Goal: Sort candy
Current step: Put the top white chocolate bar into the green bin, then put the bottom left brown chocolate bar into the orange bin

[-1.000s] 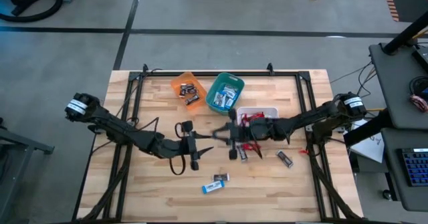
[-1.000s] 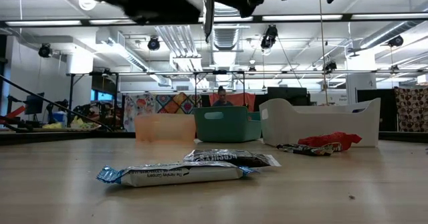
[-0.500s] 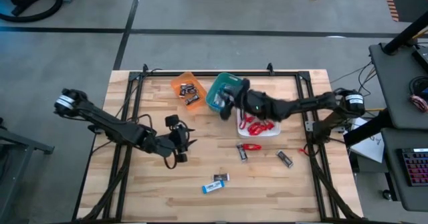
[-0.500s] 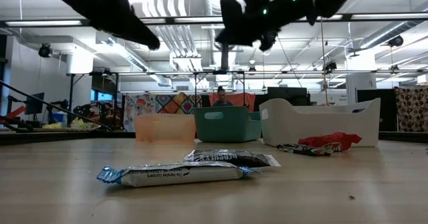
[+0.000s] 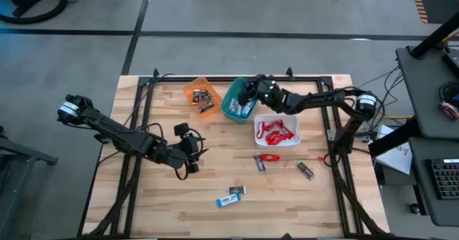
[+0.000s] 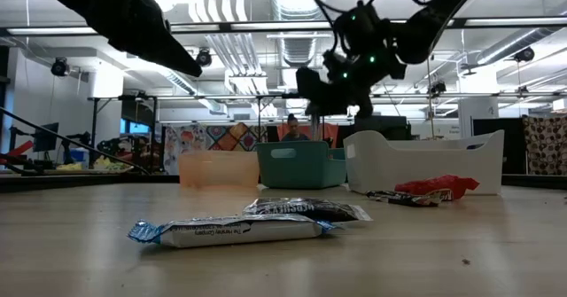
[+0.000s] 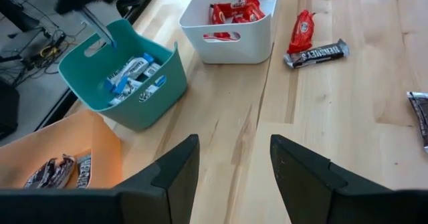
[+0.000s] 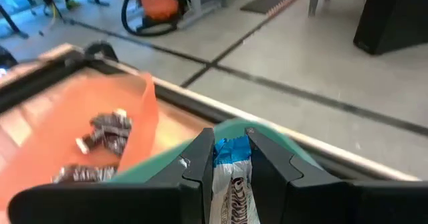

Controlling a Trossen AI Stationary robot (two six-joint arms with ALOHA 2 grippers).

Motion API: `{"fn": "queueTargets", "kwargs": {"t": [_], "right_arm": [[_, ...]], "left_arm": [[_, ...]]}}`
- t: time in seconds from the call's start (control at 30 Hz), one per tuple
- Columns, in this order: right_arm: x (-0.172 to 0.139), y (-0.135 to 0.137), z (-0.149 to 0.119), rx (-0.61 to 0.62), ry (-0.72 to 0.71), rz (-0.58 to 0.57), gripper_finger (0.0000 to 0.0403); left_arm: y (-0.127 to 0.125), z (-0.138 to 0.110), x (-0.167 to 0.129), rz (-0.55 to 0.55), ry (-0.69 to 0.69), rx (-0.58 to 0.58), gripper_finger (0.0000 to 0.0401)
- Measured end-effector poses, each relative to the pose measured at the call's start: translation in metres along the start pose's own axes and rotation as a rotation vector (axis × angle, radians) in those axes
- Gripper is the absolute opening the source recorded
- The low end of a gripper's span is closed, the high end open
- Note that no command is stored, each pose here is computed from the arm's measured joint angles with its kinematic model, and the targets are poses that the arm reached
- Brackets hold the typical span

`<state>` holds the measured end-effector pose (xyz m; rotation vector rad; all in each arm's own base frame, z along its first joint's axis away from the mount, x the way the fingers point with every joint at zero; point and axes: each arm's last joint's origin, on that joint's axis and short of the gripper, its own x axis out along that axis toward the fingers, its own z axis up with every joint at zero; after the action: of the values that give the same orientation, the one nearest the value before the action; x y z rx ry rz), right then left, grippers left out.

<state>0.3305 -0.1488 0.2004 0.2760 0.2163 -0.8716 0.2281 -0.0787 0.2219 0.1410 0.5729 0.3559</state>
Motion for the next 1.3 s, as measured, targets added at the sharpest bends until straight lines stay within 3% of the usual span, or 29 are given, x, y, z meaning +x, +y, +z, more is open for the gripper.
{"fn": "queueTargets", "kwargs": {"t": [0.43,0.8,1.0,1.3], "right_arm": [[0.013,-0.001,-0.025,-0.015,0.082,-0.024,0.0076],[0.012,-0.001,-0.029,-0.023,0.118,-0.033,0.0178],[0.004,0.0,-0.017,-0.013,0.097,-0.01,0.0205],[-0.045,0.024,0.012,-0.031,0.128,0.183,0.0206]], "left_arm": [[0.0,-0.002,0.0,0.001,0.005,0.006,0.0159],[-0.001,-0.002,0.0,-0.017,0.01,0.005,0.0159],[-0.003,-0.003,0.0,-0.101,0.032,-0.007,0.0159],[-0.02,-0.004,0.011,-0.317,0.057,-0.034,0.0159]]}}
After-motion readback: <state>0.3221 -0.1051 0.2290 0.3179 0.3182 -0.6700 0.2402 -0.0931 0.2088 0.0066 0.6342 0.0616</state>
